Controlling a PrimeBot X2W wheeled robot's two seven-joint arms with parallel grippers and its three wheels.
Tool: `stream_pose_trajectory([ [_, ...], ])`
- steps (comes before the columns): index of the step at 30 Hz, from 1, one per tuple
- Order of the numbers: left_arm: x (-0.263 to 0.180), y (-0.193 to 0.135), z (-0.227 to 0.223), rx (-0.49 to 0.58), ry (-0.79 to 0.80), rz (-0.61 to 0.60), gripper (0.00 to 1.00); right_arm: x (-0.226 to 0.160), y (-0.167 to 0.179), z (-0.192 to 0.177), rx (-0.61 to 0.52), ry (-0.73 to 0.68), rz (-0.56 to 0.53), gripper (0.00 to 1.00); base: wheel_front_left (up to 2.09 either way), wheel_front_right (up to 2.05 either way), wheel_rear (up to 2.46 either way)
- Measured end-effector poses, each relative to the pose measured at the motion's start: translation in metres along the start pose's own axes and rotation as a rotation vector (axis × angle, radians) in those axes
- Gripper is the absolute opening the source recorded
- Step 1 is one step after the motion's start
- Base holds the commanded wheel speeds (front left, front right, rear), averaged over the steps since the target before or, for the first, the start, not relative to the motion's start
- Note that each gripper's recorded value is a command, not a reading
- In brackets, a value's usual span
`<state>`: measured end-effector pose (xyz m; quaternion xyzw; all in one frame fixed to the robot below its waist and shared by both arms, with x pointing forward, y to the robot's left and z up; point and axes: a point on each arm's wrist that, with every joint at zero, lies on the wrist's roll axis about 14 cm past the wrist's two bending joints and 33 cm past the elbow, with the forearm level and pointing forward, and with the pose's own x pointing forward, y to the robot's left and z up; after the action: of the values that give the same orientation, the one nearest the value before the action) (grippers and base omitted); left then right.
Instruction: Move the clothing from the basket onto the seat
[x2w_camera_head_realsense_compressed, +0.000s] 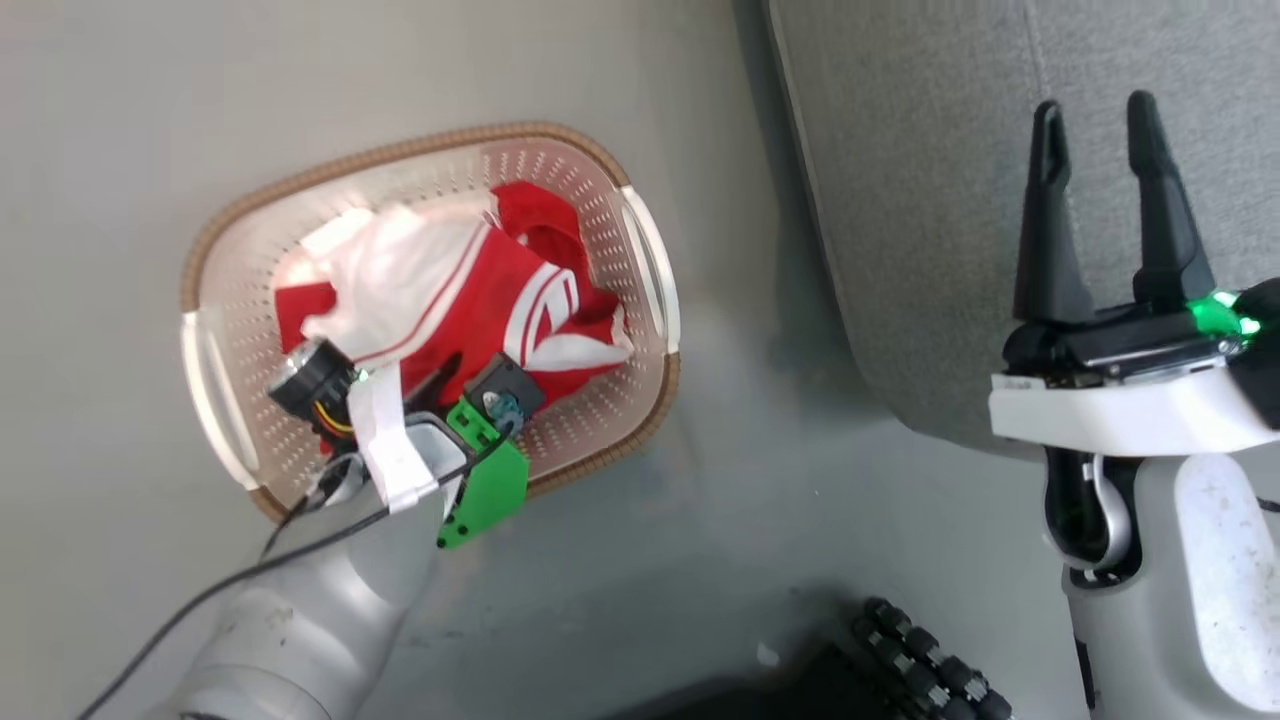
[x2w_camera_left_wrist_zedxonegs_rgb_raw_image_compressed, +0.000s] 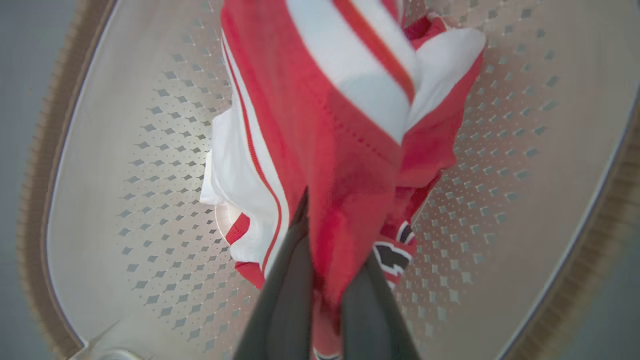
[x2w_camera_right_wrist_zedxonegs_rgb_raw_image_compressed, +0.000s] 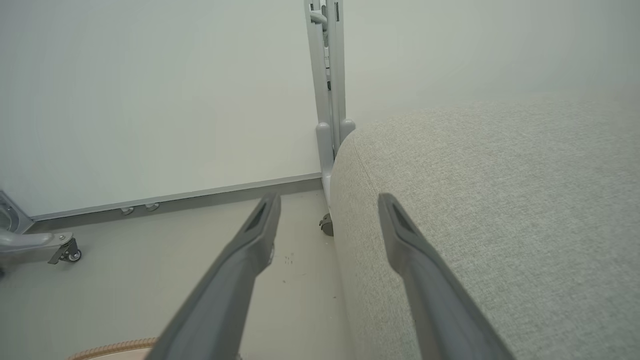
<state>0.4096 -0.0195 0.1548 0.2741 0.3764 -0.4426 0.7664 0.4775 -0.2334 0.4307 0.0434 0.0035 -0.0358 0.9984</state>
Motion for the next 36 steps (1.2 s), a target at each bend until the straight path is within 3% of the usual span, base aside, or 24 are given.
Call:
stream_pose_trajectory([
  [14, -0.1, 0.009, 0.08, -0.332, -0.351, 0.159, 0.0, -0.043, 0.034, 0.049, 0.022, -0.069, 0.08, 1.0, 0.0, 0.0, 0.0],
  [22, -0.165, 0.019, 0.124, -0.484, -0.573, 0.249, 0.0, -0.085, 0.051, 0.053, 0.06, -0.044, 0.12, 1.0, 0.0, 0.0, 0.0],
  [32, -0.26, 0.038, 0.187, -0.612, -0.909, 0.331, 0.0, -0.126, 0.083, 0.061, 0.079, -0.054, 0.217, 1.0, 0.0, 0.0, 0.0],
  [36, -0.294, 0.036, 0.211, -0.612, -1.025, 0.328, 0.0, -0.137, 0.089, 0.071, 0.082, -0.085, 0.24, 1.0, 0.0, 0.0, 0.0],
])
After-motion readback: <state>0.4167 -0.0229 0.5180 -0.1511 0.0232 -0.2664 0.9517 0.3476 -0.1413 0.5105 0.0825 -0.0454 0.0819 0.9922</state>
